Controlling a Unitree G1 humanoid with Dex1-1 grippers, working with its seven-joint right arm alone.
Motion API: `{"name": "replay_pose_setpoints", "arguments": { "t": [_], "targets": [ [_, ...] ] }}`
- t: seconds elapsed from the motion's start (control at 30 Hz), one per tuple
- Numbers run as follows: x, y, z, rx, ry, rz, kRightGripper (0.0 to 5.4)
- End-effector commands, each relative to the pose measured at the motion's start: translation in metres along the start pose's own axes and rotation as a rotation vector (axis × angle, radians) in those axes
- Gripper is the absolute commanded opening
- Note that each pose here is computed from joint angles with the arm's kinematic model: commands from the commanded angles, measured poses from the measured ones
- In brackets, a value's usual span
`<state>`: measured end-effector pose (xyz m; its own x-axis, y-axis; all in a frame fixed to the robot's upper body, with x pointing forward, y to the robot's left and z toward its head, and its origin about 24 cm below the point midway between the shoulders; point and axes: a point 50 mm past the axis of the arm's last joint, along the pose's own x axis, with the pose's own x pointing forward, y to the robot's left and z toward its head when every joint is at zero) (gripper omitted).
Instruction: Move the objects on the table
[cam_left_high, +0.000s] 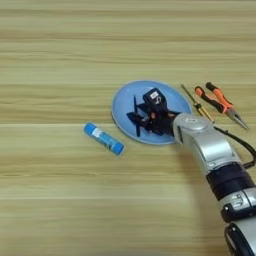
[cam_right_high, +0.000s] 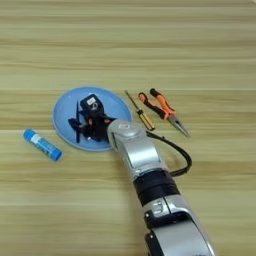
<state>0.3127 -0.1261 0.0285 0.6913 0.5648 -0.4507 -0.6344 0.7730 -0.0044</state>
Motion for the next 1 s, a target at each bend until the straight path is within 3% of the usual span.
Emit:
{"name": "replay_pose_setpoints", "arguments": {
  "t": [0.03, 0.57, 1.0],
  "targets": [
    [-0.001, -0.01, 0.011, -0.033, -0.018, -0.041, 1.77],
    [-0.002, -0.011, 0.015, -0.052, -0.031, -0.051, 0.37],
    [-0.013, -0.019, 0.035, -0.065, -0.105, -0.077, 0.29]
  ]
}}
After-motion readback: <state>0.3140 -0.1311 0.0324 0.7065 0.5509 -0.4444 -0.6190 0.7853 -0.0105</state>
